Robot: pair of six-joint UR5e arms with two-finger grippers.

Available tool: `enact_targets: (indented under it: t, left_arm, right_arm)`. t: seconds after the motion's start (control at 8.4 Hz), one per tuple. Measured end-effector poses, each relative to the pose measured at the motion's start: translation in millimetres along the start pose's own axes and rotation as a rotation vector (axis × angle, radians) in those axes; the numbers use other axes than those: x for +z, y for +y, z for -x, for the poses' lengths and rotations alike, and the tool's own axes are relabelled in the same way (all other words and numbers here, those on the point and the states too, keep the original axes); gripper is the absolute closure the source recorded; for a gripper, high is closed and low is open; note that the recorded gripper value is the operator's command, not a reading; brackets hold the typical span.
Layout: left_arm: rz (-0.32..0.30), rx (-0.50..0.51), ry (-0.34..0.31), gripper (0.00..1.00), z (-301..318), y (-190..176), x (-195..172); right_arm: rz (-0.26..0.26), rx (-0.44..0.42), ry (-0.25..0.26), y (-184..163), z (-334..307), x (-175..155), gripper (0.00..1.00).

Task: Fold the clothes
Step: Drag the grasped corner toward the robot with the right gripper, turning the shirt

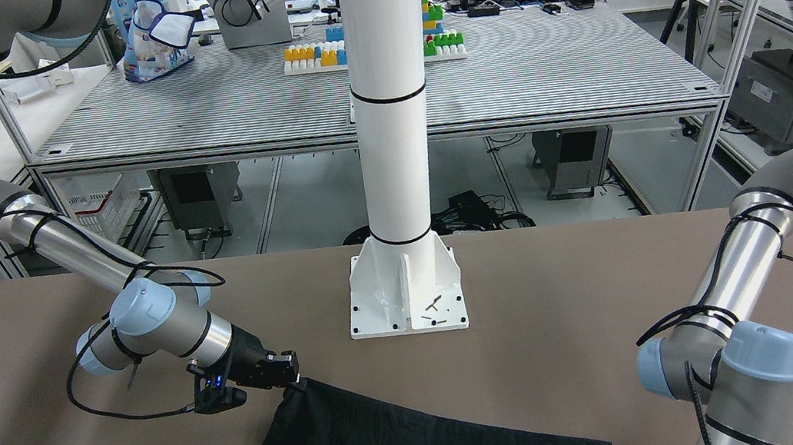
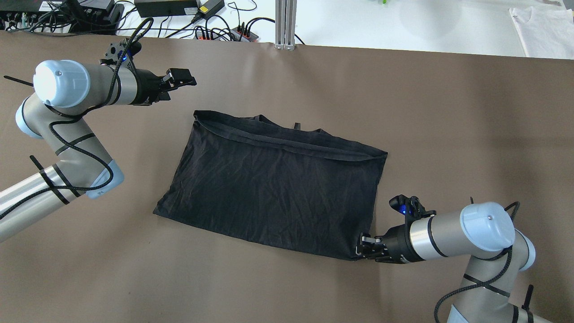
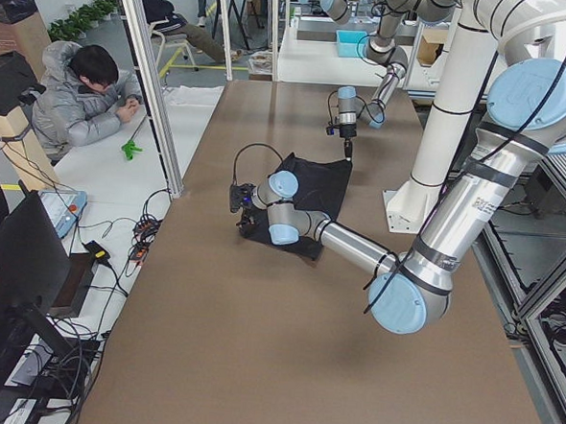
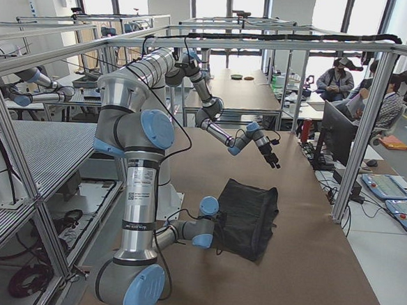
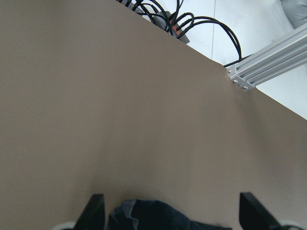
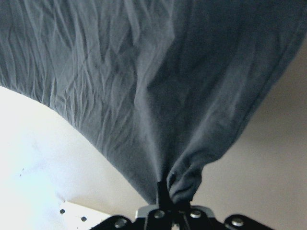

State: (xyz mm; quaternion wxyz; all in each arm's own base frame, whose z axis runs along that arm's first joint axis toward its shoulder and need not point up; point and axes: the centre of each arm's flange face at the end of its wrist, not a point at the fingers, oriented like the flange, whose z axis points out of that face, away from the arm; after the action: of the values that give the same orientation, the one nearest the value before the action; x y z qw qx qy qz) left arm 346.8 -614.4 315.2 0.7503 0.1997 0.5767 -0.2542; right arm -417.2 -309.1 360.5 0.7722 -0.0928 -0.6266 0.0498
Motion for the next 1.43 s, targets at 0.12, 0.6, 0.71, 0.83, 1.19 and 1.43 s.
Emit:
enact_targets:
  t: [0.12, 0.6, 0.71, 0.83, 1.19, 1.43]
  left_arm:
    - [-0.001, 0.011, 0.0, 0.0, 0.0, -0.3, -0.1]
    - [-0.004, 0.056, -0.003, 0.0, 1.5, -3.2, 0.1]
    - [-0.003, 0.057, -0.005, 0.0, 2.0, -3.4, 0.6]
    - [-0.003, 0.057, -0.006, 0.0, 2.3, -3.3, 1.1]
    - [0.006, 0.056, -0.004, 0.0, 0.6, -1.1, 1.3]
    - [0.041, 0.048, -0.009, 0.0, -2.0, 9.0, -0.1]
  right_arm:
    - [0.058, -0.003, -0.014, 28.5, 9.1, 5.7, 1.0]
    - [0.211, -0.004, -0.058, 104.9, 43.8, 35.0, 0.05]
    - [0.212, -0.013, -0.068, 107.4, 48.4, 34.9, 0.05]
    - [0.196, -0.015, -0.073, 101.1, 49.5, 30.3, 0.05]
    - [0.121, 0.004, -0.072, 65.7, 42.0, 7.5, 0.05]
    - [0.053, 0.026, -0.067, 36.2, 37.8, -9.8, 0.05]
